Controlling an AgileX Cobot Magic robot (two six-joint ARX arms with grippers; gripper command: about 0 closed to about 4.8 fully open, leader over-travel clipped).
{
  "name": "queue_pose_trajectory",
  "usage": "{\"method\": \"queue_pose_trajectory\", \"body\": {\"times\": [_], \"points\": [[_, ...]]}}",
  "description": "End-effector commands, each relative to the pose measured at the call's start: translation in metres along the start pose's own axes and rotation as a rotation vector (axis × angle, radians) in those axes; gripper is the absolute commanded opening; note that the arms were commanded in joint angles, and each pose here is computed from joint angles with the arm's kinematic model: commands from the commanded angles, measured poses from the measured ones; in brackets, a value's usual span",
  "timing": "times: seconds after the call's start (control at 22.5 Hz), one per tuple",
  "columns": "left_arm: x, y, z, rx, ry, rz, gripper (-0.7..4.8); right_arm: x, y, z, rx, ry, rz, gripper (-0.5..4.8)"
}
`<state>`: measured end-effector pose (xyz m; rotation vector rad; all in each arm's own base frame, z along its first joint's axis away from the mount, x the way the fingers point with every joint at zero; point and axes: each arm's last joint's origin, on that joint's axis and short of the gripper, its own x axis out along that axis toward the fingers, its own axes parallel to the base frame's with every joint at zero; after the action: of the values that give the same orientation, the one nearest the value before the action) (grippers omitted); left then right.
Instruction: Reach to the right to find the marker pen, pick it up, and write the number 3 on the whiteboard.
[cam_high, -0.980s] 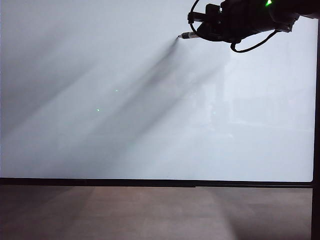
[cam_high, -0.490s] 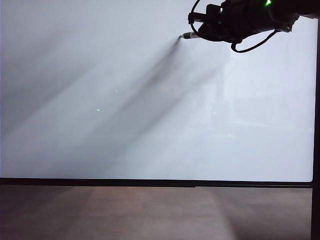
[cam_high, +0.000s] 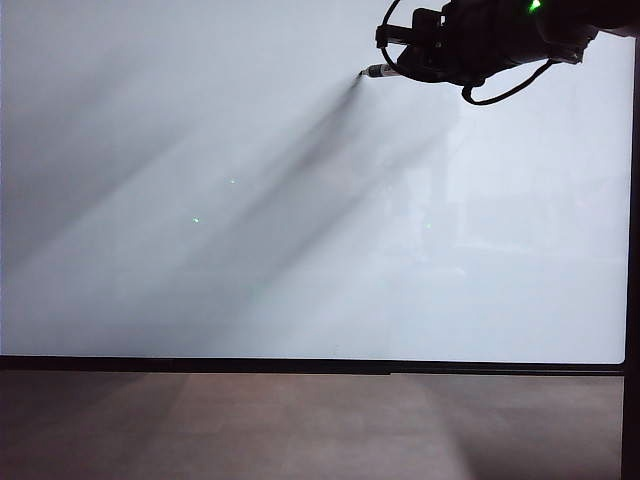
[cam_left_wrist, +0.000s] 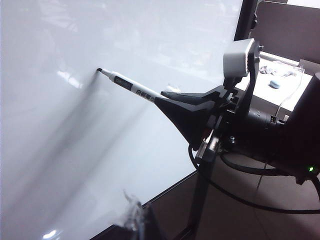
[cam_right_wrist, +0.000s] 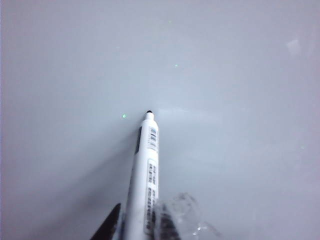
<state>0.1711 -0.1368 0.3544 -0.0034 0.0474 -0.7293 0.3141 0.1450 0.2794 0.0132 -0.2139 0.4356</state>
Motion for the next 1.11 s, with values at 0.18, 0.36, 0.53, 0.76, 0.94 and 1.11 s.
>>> {"method": "queue_pose_trajectory", "body": {"times": [0.18,0.36,0.53,0.76,0.94,1.11], "points": [[-0.0007,0.0001,0.0017,0.003,-0.013,0.000,-0.05,-0.0001,-0.0003,0.0058,-0.002,-0.033,-0.019,0.48],[-0.0007,0.0001,0.0017,0.003,-0.013,0.000,-0.05,-0.0002,-0.0004,0.0056,-0.002,-0.032,-0.021,0.48],[-0.0007,0.0001,0.0017,0.003,-0.013,0.000,-0.05,-0.0007,-0.0009,0.0064,-0.001,-0.030,-0.037,0.48],[-0.0007,0.0001,0.0018,0.004,-0.014,0.000,-0.05,-0.0022,-0.0011,0.0074,-0.001,-0.028,-0.044,0.48],[-0.0007,0.0001,0.0018,0.007,-0.014,0.000,-0.05,-0.0031,-0.0017,0.0079,-0.001,-0.012,-0.063,0.48],[-0.0008,0.0002,0.0018,0.007,-0.014,0.001,-0.05,-0.0033,-0.0017,0.0072,-0.002,0.001,-0.063,0.48]]}}
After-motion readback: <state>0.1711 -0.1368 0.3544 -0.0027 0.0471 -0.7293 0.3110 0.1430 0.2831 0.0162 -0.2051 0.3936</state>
